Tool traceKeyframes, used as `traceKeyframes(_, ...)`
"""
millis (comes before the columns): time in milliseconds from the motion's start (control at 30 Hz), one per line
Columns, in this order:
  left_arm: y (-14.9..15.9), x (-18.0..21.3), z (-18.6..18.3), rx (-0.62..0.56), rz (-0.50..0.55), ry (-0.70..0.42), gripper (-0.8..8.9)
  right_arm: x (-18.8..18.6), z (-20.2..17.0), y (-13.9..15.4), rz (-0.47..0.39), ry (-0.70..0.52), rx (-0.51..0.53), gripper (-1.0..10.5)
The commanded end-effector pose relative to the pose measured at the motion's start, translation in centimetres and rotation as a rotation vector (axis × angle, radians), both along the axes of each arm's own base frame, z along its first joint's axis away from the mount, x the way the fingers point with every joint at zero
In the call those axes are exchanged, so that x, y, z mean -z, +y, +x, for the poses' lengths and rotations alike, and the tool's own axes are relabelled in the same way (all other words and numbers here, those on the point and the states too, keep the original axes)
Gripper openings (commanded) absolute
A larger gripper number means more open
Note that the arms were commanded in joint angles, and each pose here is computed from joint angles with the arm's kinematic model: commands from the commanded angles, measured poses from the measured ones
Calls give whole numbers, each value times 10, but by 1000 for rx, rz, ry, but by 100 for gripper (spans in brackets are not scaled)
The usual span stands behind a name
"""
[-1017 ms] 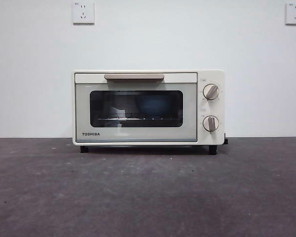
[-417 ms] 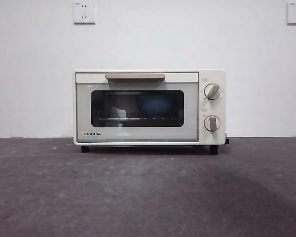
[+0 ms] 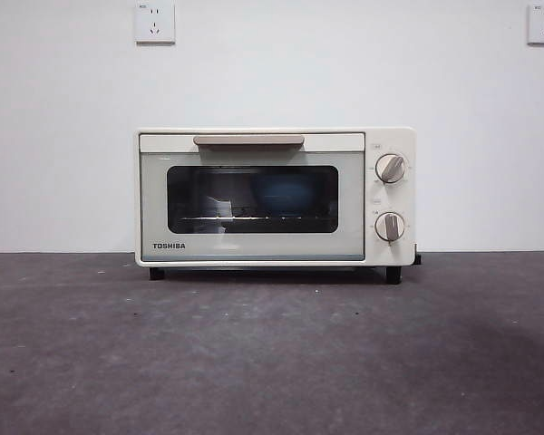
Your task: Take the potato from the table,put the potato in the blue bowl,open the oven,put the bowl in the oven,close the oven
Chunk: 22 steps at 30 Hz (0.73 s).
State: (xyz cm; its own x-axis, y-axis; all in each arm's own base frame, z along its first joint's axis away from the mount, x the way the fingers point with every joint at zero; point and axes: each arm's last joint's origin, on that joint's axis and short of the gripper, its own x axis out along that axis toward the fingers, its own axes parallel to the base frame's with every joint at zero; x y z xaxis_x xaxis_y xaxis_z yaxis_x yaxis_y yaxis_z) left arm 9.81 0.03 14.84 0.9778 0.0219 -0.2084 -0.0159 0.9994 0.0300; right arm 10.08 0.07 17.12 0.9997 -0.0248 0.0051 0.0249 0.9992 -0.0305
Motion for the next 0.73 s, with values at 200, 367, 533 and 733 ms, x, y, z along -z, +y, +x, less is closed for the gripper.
traceKeyframes(200, 0, 2, 0, 4, 4, 3, -4, 12, -4, 0, 10, 85, -4, 1)
traceKeyframes(367, 0, 3, 1, 4, 4, 12, -4, 19, -5, 0, 9, 156, -4, 1)
traceKeyframes(533, 0, 3, 1, 4, 4, 12, -4, 22, -5, 0, 9, 186, -5, 1)
traceKeyframes(733, 0, 3, 1, 4, 4, 12, -4, 22, -5, 0, 8, 186, -6, 1)
